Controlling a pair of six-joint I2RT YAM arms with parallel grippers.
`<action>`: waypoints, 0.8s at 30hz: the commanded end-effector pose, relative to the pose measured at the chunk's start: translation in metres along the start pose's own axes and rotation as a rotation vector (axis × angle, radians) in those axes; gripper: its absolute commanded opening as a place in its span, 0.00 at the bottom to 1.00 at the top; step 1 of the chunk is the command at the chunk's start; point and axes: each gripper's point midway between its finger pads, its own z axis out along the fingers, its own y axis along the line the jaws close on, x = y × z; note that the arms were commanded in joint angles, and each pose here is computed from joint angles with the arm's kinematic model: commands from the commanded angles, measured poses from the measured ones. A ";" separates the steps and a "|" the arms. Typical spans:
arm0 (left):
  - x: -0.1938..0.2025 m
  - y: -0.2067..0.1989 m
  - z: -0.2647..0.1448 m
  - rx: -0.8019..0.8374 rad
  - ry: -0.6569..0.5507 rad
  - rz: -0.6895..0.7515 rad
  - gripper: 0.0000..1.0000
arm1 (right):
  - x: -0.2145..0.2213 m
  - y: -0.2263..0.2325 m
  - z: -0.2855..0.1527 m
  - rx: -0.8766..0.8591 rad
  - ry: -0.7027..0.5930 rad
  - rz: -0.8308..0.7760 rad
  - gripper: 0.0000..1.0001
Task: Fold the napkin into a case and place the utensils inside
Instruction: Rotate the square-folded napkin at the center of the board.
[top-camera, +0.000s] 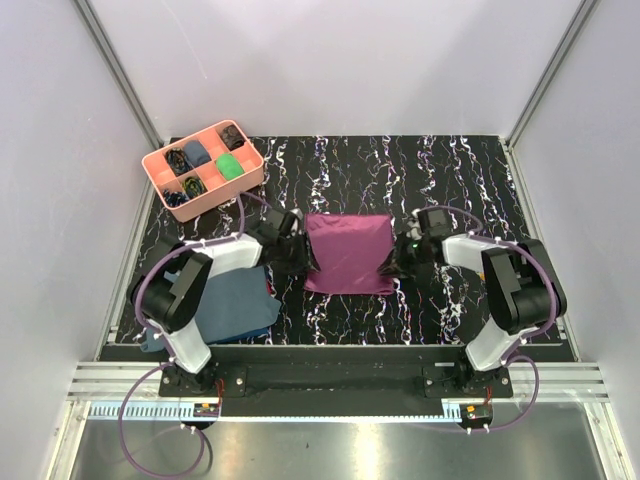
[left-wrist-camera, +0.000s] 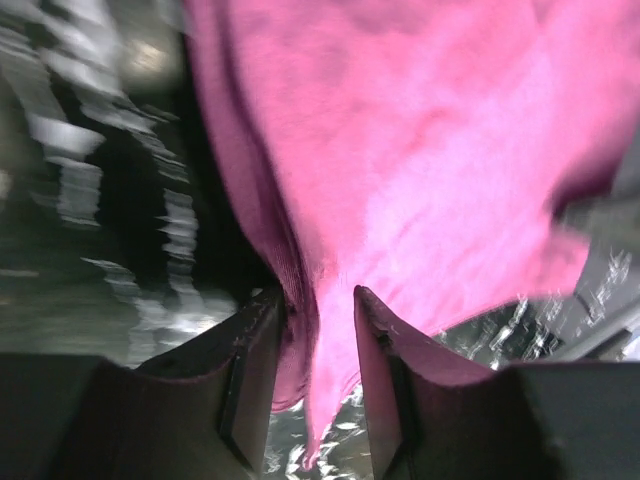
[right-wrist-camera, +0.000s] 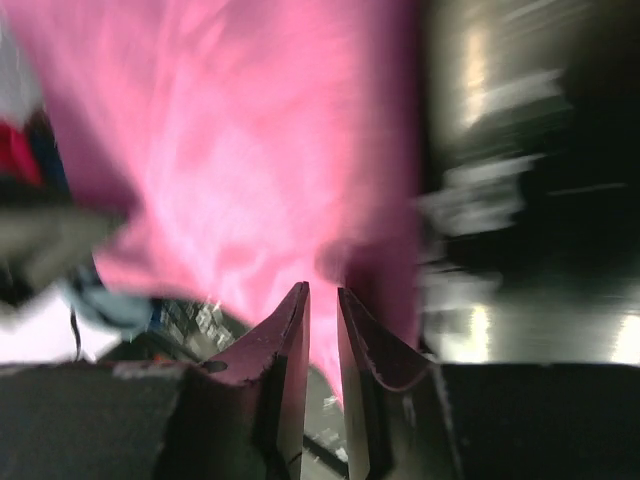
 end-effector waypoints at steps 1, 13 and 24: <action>0.033 -0.034 -0.004 0.089 0.033 0.032 0.40 | -0.040 -0.032 -0.018 0.088 -0.095 -0.035 0.26; -0.053 -0.007 -0.056 0.056 -0.131 0.024 0.56 | -0.035 0.040 -0.046 0.060 -0.098 -0.268 0.52; -0.102 -0.009 -0.019 0.082 -0.049 0.077 0.41 | 0.033 0.126 0.016 0.018 0.033 -0.434 0.51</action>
